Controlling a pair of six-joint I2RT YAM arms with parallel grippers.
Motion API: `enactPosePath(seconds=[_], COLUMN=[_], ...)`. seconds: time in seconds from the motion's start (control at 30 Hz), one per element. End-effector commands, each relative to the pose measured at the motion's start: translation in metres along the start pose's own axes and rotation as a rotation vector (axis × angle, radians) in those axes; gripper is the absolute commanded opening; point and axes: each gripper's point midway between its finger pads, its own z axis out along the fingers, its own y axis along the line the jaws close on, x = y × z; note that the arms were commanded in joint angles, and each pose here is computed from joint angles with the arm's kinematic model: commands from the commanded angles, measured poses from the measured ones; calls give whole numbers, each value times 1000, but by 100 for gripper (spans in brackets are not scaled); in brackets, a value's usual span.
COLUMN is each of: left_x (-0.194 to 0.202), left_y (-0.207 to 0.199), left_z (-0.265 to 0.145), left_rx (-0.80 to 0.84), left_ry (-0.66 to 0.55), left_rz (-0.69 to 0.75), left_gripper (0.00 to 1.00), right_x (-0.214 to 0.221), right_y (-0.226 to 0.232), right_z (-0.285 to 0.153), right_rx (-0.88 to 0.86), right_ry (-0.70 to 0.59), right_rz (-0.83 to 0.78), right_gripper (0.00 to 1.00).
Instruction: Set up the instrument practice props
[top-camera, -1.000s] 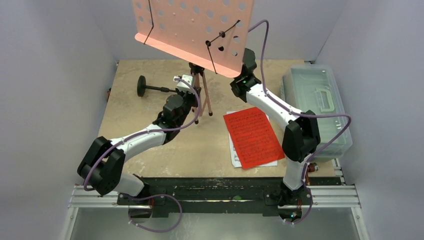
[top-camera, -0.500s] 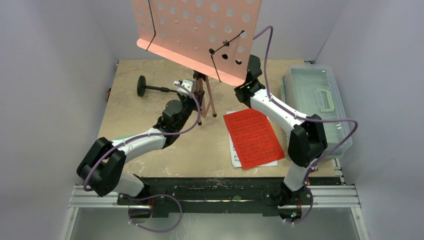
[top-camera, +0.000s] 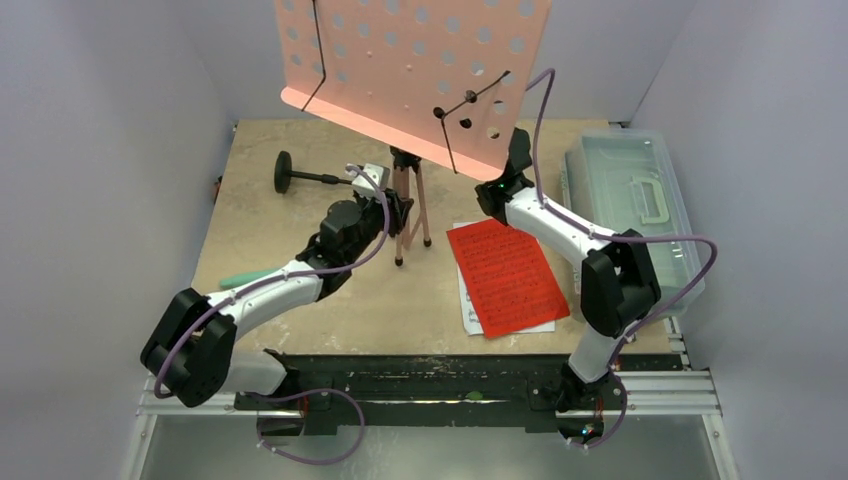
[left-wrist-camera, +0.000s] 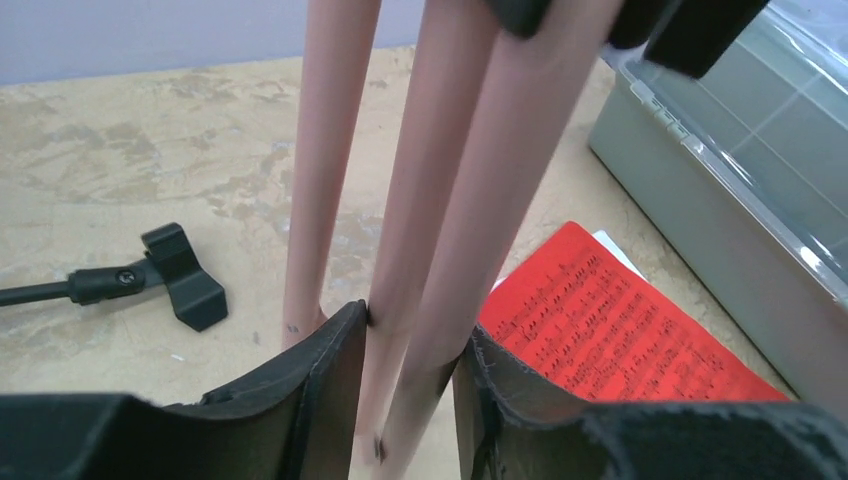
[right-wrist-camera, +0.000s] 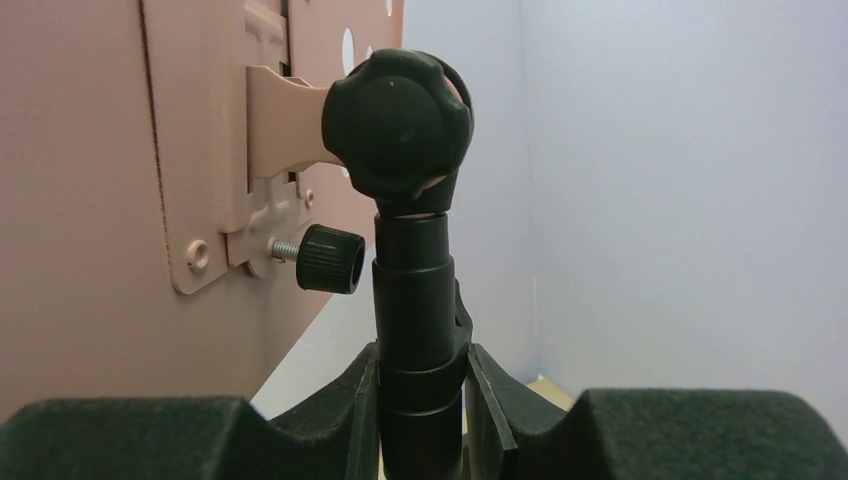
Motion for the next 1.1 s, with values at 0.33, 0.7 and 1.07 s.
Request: enactPosePath(seconds=[0.33,0.7,1.07], left_x=[-34,-105,-152], left_y=[-35,-52,-66], left_z=[20,15,15], left_rx=[110,154,169], left_ry=[54,-110,-225], left_rz=[-36,-72,-59], left_gripper=[55,37,53], right_x=[-231,-217,-206], right_y=[110,101,101], right_z=[-46,-35,-26], right_rx=[-203,-159,-148], right_ry=[-637,-571,-549], right_rz=[-364,-346,-309], right_gripper=[0,0,0])
